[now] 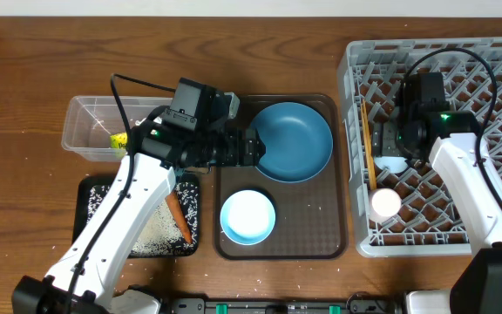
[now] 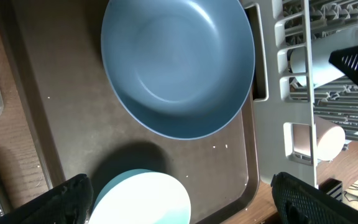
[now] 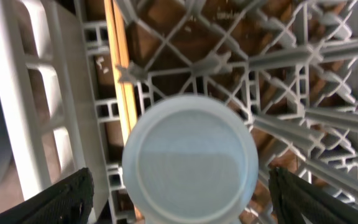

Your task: Sort waste into correct bins and load items into the dishwasher rack

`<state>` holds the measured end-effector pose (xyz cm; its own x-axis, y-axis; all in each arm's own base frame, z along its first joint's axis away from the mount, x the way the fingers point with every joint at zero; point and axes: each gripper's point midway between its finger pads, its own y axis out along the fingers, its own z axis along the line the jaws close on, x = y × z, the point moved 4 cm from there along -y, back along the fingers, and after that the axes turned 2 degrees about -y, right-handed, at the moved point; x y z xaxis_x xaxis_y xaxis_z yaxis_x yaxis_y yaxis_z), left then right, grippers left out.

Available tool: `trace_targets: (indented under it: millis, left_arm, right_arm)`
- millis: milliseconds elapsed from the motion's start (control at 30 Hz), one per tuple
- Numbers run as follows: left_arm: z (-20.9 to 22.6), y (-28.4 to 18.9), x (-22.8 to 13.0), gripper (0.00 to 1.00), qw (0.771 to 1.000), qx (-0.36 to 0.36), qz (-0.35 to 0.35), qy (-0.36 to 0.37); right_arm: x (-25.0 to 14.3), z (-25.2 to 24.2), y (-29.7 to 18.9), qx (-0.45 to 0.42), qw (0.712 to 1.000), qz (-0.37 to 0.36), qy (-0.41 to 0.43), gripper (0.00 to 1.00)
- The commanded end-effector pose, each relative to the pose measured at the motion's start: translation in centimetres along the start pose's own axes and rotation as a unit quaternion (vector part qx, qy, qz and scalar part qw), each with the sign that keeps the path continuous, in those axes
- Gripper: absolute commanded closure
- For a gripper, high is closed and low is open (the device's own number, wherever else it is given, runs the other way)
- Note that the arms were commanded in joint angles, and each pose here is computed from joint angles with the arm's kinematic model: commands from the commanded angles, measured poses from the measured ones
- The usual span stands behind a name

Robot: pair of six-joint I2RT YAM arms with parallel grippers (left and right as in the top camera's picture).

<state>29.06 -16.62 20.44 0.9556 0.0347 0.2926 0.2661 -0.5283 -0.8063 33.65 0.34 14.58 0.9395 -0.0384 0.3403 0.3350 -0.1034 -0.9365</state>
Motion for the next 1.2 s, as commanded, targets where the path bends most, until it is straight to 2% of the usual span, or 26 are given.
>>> trace_targets:
  millis: [0,367,600,733,967,1167]
  left_arm:
    - [0.3,0.1,-0.1,0.05,1.0,0.005,0.002,0.001]
    - [0.3,0.1,-0.1,0.06,1.0,0.005,0.001,0.001]
    - [0.3,0.1,-0.1,0.06,1.0,0.005,0.001,0.001]
    - [0.3,0.1,-0.1,0.05,1.0,0.005,0.001,0.001]
    - [0.3,0.1,-0.1,0.06,1.0,0.005,0.001,0.001]
    - [0.3,0.1,-0.1,0.06,1.0,0.006,0.001,0.001]
  right_arm:
    - [0.1,-0.4,0.4,-0.002,1.0,0.0,0.008,0.11]
    - [-0.4,-0.3,1.6,-0.003,1.0,-0.003,0.009,0.15]
    - [-0.8,-0.4,2.0,-0.006,1.0,0.0,0.008,0.29]
    - [-0.8,-0.4,2.0,-0.006,1.0,-0.001,0.008,0.42]
    - [-0.7,-0.4,1.6,-0.006,1.0,-0.008,-0.004,0.49]
    - [0.1,-0.6,-1.2,-0.002,0.999,-0.053,0.001,0.52]
